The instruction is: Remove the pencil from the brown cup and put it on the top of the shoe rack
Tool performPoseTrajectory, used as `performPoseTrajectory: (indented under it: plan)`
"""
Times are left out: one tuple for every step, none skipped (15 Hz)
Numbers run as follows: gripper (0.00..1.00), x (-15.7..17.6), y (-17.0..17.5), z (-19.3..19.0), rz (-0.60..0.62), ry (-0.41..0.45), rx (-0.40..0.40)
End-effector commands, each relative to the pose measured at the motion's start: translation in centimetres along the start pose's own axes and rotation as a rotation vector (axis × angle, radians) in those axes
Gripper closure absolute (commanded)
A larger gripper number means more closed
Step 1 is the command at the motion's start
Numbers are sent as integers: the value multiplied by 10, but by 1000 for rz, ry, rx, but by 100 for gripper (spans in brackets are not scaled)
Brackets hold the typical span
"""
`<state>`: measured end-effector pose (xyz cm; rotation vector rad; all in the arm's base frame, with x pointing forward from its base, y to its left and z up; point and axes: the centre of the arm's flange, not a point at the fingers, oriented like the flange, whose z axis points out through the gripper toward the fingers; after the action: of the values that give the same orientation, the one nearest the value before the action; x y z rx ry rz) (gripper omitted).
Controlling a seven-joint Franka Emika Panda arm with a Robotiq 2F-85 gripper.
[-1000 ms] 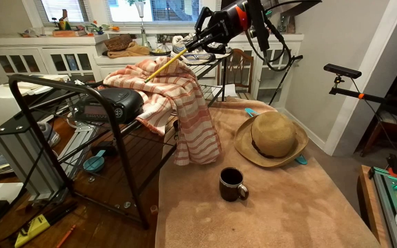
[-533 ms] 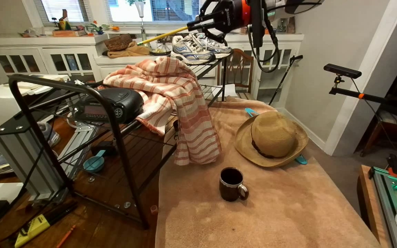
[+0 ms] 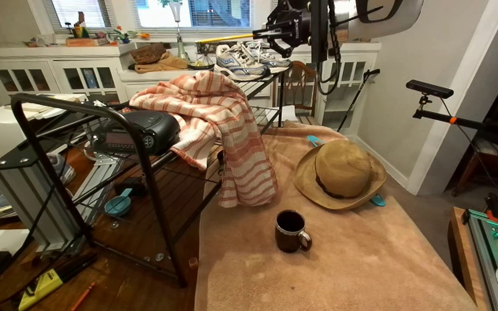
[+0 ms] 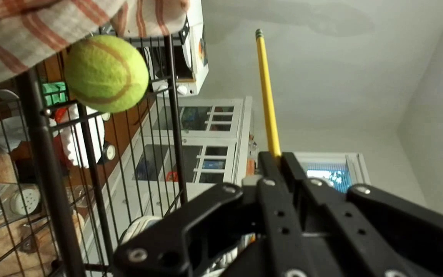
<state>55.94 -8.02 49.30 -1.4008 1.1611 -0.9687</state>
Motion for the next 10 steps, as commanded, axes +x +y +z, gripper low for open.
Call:
performPoseTrajectory:
  plan:
    - [98,15,35,17,142,95,7]
    - [98,17,43,21,172,118,-8]
    - [98,19,53,27,212,124,-13]
    - [98,18,61,34,241,129,-18]
    - [98,16,67,40,263,134,-23]
    - [98,15,73,46,291,135,-23]
    - [98,17,76,49,317,136,-26]
    - [98,21,77,51,354,138,-18]
    - [98,24,78,53,380,144,-14]
    - [98,27,80,54,414,148,-9]
